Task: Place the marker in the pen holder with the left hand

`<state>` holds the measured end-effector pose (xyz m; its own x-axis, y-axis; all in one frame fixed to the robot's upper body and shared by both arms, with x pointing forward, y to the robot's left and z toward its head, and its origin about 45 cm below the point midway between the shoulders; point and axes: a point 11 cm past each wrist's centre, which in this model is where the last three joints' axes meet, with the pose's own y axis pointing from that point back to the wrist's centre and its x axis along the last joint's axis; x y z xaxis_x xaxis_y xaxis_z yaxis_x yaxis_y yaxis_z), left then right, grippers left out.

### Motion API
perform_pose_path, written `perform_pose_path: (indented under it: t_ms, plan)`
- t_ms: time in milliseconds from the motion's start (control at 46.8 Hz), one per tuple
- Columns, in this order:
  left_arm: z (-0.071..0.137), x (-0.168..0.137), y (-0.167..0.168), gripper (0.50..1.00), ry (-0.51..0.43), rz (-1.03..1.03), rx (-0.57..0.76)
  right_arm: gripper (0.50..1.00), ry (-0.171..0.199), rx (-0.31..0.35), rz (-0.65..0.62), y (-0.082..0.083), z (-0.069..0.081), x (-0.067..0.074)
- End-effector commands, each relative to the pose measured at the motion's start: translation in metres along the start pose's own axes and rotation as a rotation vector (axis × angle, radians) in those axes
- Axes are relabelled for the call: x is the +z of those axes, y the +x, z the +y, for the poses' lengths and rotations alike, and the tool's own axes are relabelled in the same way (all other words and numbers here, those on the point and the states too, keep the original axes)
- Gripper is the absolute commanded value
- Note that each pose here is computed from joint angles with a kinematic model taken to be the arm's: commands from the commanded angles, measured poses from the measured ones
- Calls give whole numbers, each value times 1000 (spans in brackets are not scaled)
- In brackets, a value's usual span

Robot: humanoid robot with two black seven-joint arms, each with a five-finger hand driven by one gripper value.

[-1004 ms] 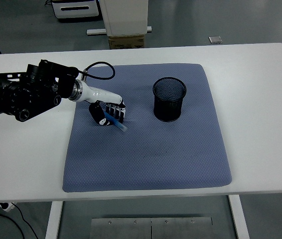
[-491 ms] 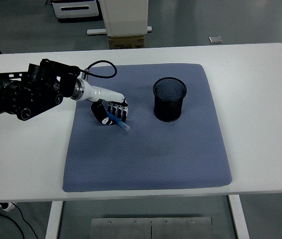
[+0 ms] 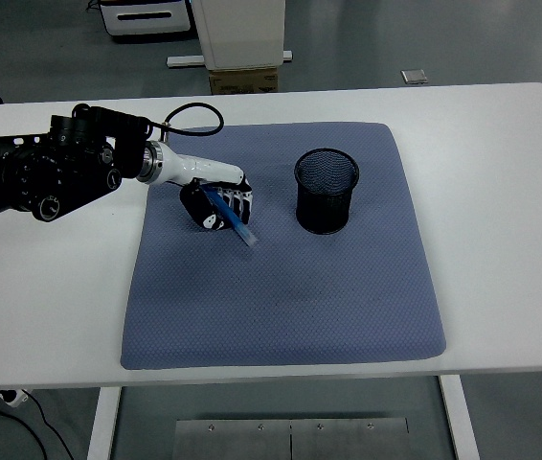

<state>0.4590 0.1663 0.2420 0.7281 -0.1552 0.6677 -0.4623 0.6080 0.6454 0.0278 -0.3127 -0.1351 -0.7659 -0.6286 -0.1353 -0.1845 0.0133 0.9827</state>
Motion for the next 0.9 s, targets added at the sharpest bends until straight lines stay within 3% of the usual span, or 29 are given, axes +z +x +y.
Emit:
perform_pose_path:
  t_ms: [0, 876]
  plan:
    - [0, -1, 0, 500, -1, 4, 2, 1000, 0, -1, 1, 0, 0, 0]
    - [-1, -6, -12, 517, -8, 60, -8, 1000, 1, -1, 0, 0, 0, 0]
